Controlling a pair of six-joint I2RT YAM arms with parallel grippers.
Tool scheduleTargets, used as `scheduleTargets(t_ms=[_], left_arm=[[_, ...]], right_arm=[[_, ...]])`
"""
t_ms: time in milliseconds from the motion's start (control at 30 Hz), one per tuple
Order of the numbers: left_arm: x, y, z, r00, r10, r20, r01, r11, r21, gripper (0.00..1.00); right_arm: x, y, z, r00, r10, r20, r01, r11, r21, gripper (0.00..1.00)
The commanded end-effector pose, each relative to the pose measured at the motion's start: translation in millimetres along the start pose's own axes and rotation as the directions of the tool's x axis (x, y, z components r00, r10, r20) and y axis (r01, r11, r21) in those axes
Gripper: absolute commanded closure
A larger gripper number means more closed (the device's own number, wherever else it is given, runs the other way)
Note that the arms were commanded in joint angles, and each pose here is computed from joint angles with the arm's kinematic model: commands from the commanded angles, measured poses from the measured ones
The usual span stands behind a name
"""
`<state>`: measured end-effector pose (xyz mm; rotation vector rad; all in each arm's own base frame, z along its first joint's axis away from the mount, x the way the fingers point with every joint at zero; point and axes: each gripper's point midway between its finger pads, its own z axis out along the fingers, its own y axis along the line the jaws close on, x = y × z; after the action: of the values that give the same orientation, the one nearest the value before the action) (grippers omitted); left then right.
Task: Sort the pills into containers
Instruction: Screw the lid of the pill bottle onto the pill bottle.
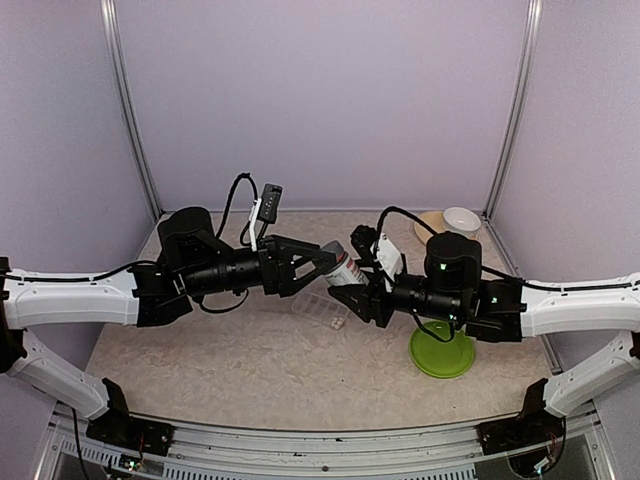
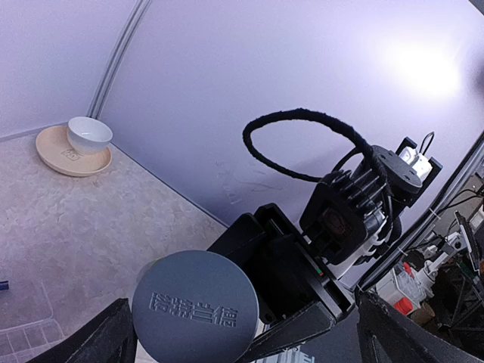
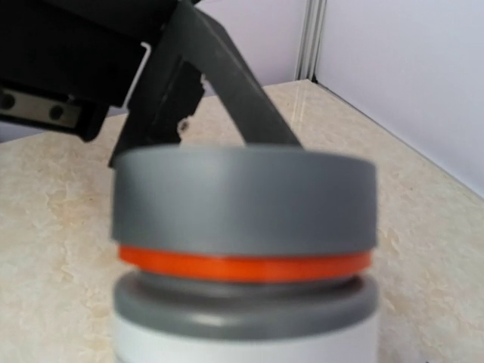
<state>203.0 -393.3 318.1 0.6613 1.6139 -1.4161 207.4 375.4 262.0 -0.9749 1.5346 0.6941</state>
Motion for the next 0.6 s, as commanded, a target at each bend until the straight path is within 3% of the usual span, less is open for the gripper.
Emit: scheduleTargets(t_ms=[0,567], left_arm=[[-5,-16,-1,1.000,0.013,0.023,-0.015,0.998,0.069,0.01],[-6,-34,4,0.999,0.019,0.031,-0.024,0.985,0.170,0.01]], right_arm=[[-2,2,7,1.000,-0.004,-0.009,0.004,1.000,-0.001,0.79],[5,25,22,1.000,0.023,-0.010,-0.024,0.993,-0.119,0.80]])
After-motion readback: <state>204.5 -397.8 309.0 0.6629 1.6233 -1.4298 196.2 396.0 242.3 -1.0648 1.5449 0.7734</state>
